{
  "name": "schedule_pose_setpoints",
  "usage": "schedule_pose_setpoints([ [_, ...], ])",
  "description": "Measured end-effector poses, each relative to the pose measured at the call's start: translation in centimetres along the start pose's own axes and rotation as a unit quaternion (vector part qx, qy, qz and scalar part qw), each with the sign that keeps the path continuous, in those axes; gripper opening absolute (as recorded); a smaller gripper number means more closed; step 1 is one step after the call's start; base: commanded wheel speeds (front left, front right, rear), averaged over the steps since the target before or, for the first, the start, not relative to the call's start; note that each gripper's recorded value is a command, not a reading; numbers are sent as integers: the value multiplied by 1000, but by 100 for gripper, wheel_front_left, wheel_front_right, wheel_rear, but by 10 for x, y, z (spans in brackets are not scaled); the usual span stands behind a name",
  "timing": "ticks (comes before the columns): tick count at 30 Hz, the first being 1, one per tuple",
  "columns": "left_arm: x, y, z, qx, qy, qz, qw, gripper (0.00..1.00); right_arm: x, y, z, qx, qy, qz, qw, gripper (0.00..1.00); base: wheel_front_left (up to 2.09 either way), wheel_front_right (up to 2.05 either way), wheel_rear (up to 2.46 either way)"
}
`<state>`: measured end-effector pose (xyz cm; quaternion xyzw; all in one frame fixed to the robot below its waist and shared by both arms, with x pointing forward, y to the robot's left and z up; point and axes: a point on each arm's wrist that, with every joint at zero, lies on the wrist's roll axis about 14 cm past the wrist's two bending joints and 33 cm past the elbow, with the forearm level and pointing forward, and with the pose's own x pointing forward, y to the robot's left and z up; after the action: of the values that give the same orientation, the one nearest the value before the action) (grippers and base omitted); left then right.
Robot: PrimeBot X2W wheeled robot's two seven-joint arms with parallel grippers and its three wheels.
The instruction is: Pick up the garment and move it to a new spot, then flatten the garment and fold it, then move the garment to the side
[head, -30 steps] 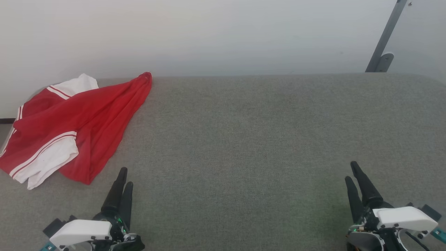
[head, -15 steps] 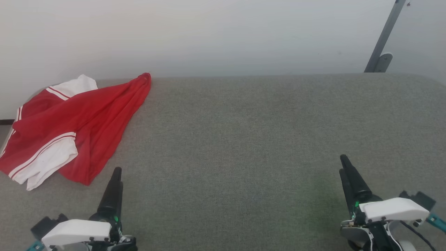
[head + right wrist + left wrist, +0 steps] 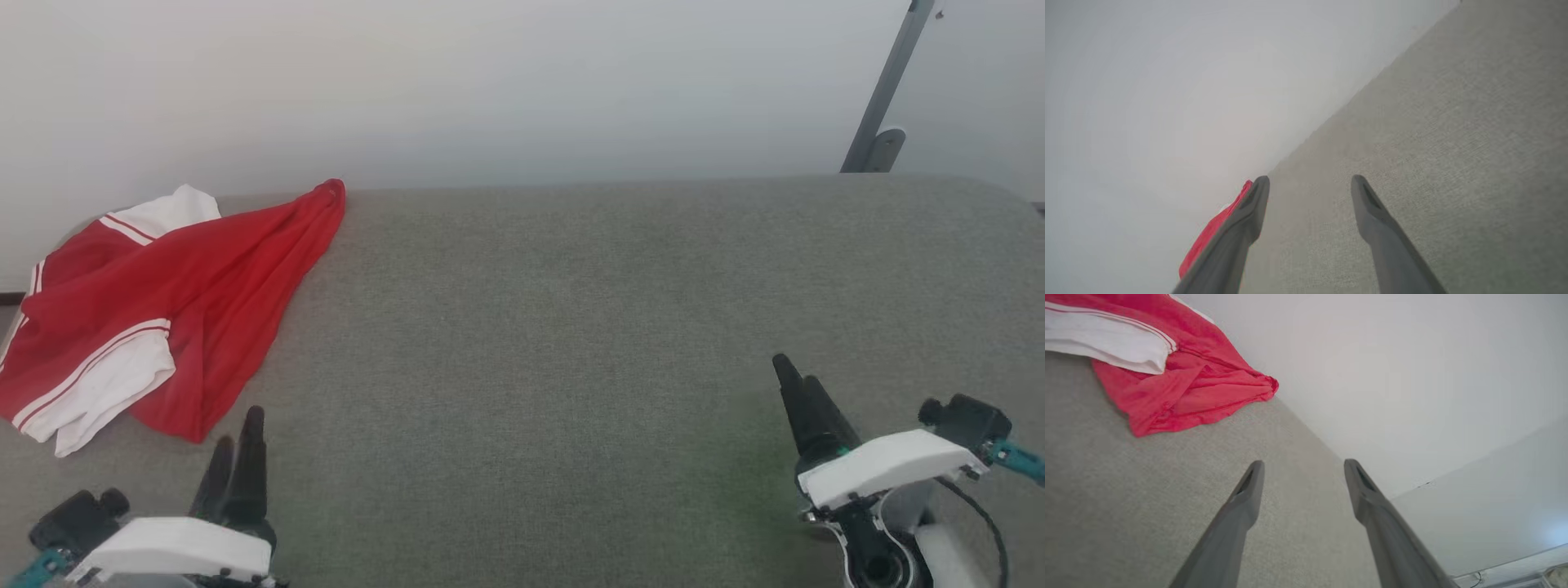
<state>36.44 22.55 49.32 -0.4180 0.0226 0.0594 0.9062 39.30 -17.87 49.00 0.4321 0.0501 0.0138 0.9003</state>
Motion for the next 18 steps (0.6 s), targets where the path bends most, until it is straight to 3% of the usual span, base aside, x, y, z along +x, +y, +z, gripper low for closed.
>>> schedule_pose_setpoints([
  [1,-2,3,1,39,-1,2,999,100,-1,-1,3,-32,-2,-2,999,100,0,0,0],
  [7,-2,2,8,106,-13,-5,994,100,-2,0,9,-80,-8,-2,997,100,0,0,0],
  [18,-3,-4,21,166,-39,-32,985,100,-6,1,23,-143,-26,-3,989,100,0,0,0],
])
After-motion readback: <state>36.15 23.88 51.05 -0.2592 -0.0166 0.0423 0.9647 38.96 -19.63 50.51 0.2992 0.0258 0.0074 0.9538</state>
